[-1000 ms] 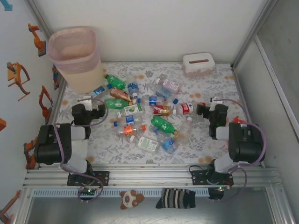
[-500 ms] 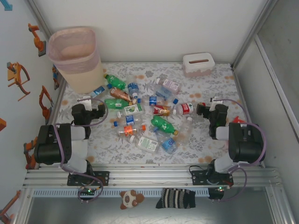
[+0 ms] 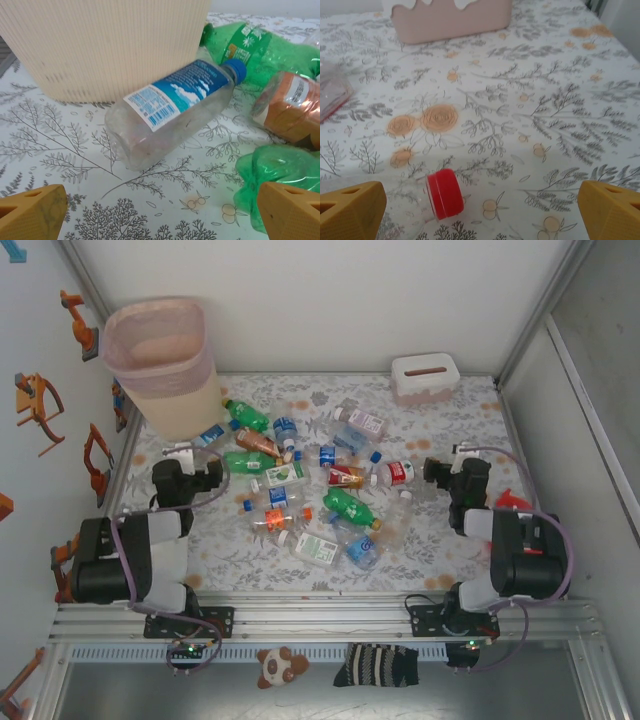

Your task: Put the plastic bottles in the bin

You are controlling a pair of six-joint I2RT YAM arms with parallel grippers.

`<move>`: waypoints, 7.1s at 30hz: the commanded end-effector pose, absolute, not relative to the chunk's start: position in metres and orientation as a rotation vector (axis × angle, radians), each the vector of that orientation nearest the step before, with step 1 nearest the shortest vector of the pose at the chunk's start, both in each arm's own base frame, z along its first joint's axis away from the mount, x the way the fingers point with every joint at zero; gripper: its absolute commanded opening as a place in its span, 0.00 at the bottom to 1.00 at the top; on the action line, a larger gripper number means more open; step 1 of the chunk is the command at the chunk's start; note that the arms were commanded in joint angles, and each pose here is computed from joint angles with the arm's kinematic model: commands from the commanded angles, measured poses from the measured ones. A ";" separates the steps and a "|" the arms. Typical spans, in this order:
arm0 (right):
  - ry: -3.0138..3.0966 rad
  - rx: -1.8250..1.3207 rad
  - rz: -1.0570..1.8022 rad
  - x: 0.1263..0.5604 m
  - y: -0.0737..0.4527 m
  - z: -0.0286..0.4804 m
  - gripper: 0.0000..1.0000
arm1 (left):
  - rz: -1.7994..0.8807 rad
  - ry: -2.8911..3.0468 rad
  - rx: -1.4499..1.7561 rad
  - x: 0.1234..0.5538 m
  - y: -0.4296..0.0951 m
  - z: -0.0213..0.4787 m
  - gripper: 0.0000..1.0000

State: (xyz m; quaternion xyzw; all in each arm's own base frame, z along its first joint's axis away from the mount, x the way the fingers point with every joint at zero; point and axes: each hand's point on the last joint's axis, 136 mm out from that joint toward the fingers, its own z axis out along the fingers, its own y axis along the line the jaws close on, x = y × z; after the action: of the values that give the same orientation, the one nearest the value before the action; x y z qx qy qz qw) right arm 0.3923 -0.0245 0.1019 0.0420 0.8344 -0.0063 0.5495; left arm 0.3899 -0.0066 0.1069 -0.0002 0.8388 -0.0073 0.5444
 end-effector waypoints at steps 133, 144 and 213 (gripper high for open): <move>2.069 0.077 0.134 0.380 -0.004 0.199 0.79 | -0.057 2.063 -0.072 0.527 0.012 0.390 0.49; 2.081 0.073 0.128 0.378 -0.004 0.196 0.79 | 0.051 2.244 -0.129 0.567 0.039 0.327 0.48; 2.083 0.075 0.192 0.383 0.003 0.197 0.77 | 0.100 2.276 0.041 0.476 -0.091 0.365 0.70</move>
State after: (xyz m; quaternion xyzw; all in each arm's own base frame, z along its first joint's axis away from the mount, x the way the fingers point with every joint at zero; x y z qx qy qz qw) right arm 0.3807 0.0043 0.1780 0.0269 0.8722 0.0785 0.4821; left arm 0.4670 -0.0796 0.3597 0.0336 0.9209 0.0232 0.3876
